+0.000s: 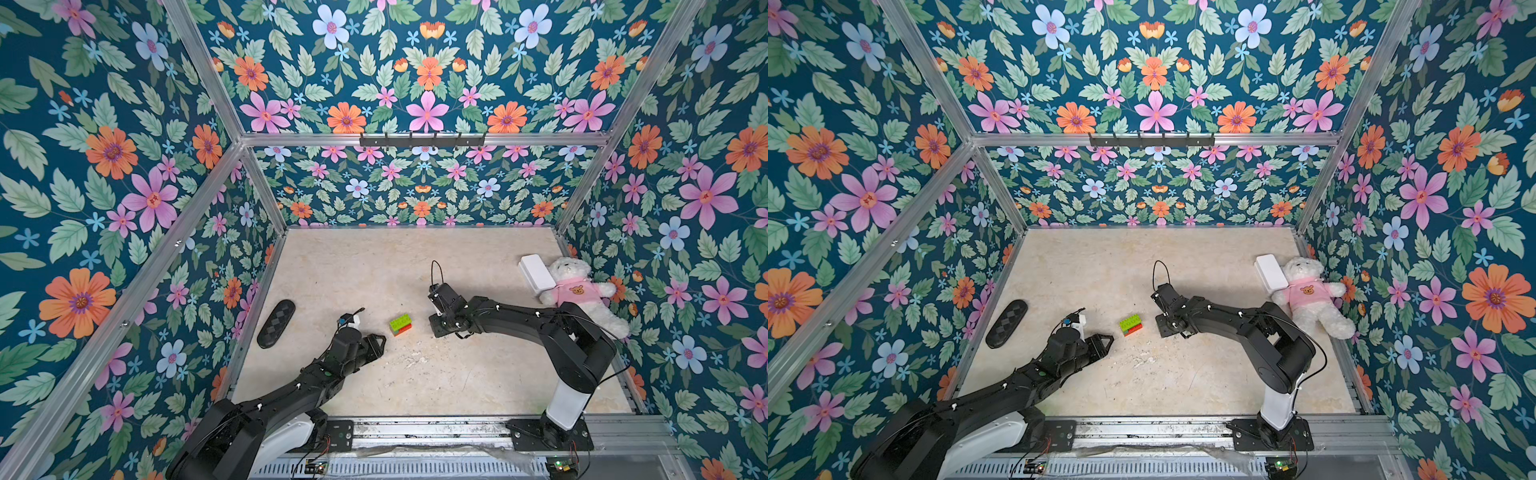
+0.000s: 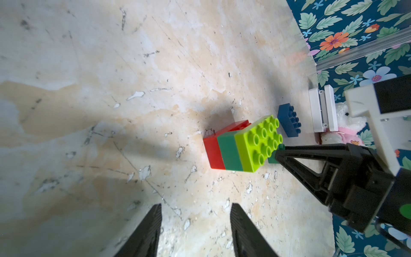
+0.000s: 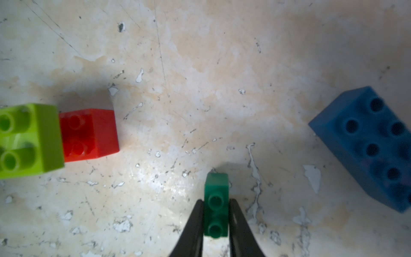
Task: Assemble the number 5 with lego
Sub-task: Pick up the lego brick from the center of the board.
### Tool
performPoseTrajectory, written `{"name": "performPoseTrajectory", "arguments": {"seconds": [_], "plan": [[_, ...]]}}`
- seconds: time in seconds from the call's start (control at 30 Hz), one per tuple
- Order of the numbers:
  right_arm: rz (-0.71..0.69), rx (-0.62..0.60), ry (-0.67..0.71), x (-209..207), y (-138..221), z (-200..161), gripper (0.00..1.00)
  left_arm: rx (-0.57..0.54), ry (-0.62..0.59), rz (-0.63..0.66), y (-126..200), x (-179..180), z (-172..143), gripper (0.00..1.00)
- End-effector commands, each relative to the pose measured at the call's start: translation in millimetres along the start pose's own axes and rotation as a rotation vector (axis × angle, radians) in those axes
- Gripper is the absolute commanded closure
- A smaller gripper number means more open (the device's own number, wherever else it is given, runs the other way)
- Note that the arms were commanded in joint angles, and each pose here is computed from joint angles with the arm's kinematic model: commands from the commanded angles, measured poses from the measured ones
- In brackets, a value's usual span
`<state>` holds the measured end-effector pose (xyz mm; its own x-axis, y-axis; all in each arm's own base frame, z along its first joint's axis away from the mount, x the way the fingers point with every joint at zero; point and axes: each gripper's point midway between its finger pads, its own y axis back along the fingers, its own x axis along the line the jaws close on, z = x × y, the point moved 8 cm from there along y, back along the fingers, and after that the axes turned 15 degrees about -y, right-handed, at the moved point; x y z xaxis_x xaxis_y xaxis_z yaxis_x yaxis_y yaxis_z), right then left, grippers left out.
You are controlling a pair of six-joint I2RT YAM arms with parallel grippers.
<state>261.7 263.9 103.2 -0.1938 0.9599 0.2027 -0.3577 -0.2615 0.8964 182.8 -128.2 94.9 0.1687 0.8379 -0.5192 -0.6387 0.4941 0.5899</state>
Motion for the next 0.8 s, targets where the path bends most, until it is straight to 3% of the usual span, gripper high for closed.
{"name": "performPoseTrajectory", "arguments": {"seconds": [0.0, 0.77], "plan": [[-0.017, -0.001, -0.008, -1.1, 0.2, 0.1, 0.79, -0.020, 0.004, -0.001, 0.5, -0.3, 2.4, 0.46], [-0.036, 0.011, -0.003, -2.3, -1.4, -4.7, 0.87, -0.029, 0.006, -0.013, 3.4, -2.2, 3.9, 0.47]]}}
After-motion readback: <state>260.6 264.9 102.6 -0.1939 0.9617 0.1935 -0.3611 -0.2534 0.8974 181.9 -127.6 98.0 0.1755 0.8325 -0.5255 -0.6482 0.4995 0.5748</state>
